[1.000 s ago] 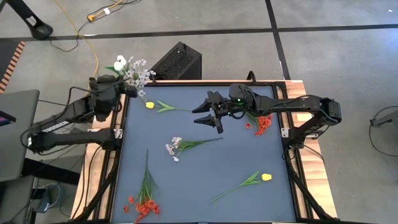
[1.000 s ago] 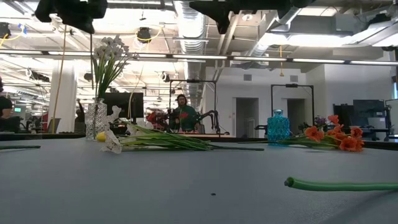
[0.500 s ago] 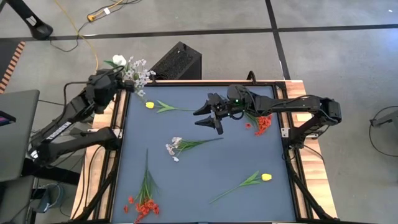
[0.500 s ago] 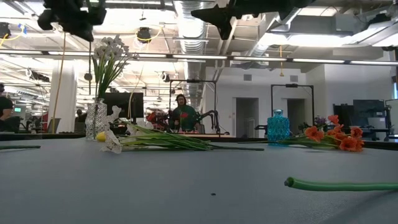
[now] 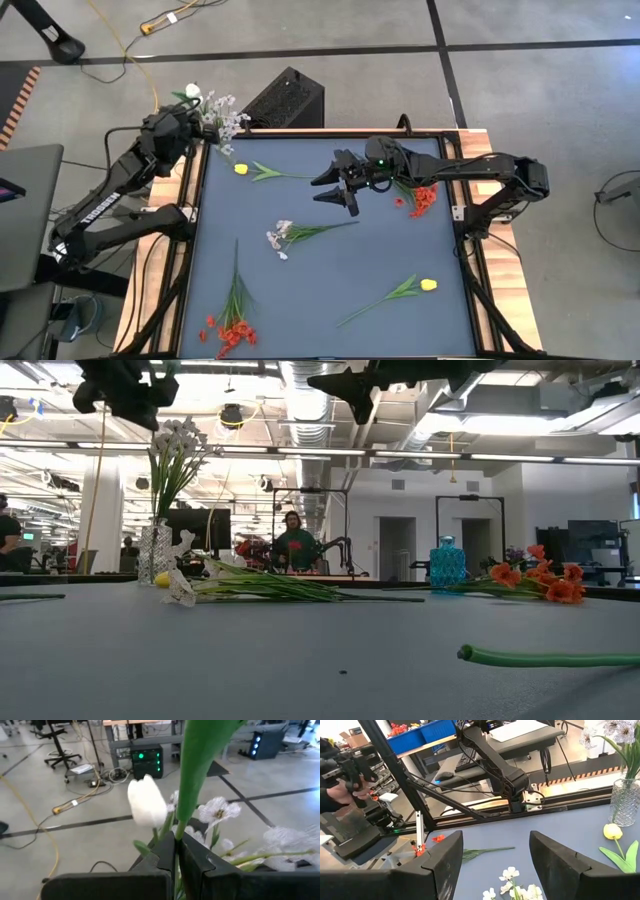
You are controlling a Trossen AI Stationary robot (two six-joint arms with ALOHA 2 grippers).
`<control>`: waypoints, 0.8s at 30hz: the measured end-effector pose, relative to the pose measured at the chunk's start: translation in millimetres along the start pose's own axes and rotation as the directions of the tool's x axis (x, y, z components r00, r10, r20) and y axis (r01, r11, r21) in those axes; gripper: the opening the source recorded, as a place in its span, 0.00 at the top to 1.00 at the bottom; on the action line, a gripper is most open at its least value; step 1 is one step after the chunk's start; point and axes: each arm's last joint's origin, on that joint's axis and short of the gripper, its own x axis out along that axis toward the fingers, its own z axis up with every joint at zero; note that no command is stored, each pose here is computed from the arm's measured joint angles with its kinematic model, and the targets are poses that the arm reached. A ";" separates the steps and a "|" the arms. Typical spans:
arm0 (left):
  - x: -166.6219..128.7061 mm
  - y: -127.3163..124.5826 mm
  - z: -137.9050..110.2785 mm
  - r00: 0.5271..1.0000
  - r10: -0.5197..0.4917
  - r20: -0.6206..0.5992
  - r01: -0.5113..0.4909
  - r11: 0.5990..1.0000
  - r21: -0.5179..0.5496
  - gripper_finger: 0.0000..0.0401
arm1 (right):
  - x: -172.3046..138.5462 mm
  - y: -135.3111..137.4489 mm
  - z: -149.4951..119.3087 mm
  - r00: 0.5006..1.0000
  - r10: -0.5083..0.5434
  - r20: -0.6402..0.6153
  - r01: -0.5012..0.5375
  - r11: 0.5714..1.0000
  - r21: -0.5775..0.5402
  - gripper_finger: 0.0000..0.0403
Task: Sort flowers into vase by color
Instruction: Put the white flower into the transparent vase
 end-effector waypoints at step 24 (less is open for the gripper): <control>26.4 -5.5 -61.1 0.991 -0.032 -0.130 0.034 0.999 0.007 1.00 | -0.5 -1.3 0.3 1.000 -0.004 0.000 0.004 1.000 0.020 0.37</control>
